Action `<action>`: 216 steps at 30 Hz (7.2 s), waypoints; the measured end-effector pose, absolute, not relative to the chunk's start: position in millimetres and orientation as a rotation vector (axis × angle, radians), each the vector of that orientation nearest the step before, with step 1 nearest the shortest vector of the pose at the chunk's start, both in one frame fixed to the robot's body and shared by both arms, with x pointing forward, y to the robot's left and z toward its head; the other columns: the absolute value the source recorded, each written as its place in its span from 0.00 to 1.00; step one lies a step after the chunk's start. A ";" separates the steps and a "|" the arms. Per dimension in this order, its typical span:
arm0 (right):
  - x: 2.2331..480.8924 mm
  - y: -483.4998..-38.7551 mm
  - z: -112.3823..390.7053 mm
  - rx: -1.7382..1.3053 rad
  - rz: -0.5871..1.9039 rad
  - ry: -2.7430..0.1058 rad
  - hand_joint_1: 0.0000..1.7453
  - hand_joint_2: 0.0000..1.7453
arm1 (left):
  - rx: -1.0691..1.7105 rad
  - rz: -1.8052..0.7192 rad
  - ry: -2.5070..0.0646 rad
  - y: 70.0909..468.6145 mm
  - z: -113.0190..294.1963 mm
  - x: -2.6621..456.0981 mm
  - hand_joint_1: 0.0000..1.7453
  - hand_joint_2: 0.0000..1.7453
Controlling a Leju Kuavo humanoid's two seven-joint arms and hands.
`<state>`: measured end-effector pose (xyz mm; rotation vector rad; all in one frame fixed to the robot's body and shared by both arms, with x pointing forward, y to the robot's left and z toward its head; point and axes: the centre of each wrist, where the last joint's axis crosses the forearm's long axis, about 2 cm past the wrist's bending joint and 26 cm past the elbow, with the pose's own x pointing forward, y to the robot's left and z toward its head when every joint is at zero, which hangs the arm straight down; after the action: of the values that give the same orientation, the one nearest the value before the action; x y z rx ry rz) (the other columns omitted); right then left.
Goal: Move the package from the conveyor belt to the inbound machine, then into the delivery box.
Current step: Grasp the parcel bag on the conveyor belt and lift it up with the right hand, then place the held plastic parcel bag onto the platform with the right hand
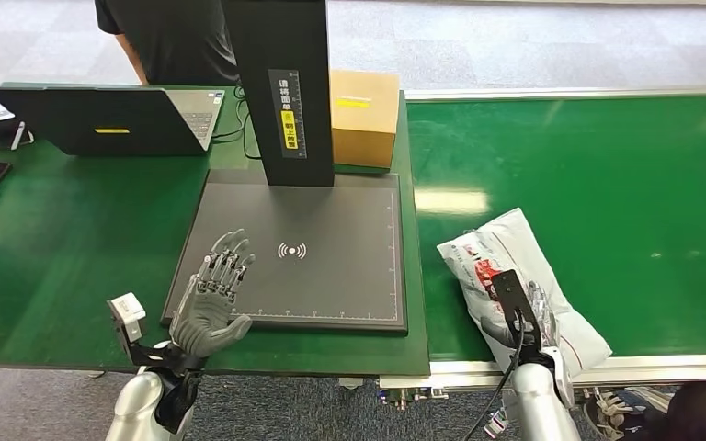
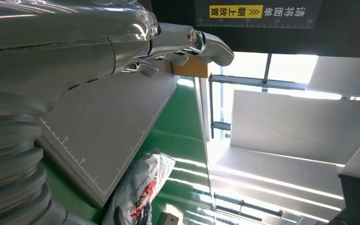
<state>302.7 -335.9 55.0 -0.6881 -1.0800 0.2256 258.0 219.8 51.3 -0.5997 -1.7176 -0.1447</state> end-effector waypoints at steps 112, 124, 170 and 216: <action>379.1 -195.2 189.3 -0.618 1.190 -2.265 1.00 1.00 | -0.660 -0.041 -1.897 213.6 60.2 288.0 0.00 1.00; 385.8 -186.2 167.0 -0.484 0.999 -2.202 0.00 1.00 | -0.634 -0.032 -1.841 215.4 50.9 275.3 0.00 1.00; 332.3 -299.3 75.3 -0.143 0.483 -1.478 1.00 1.00 | -0.602 -0.072 -1.799 224.2 45.5 259.0 0.00 1.00; 336.8 -300.3 85.1 -0.277 0.485 -1.684 1.00 1.00 | -0.606 -0.053 -1.837 226.2 48.6 259.7 0.00 1.00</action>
<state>336.8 -300.3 85.1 -0.2765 -1.6838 0.4851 259.7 226.2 48.6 -0.6062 -1.8372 -0.0529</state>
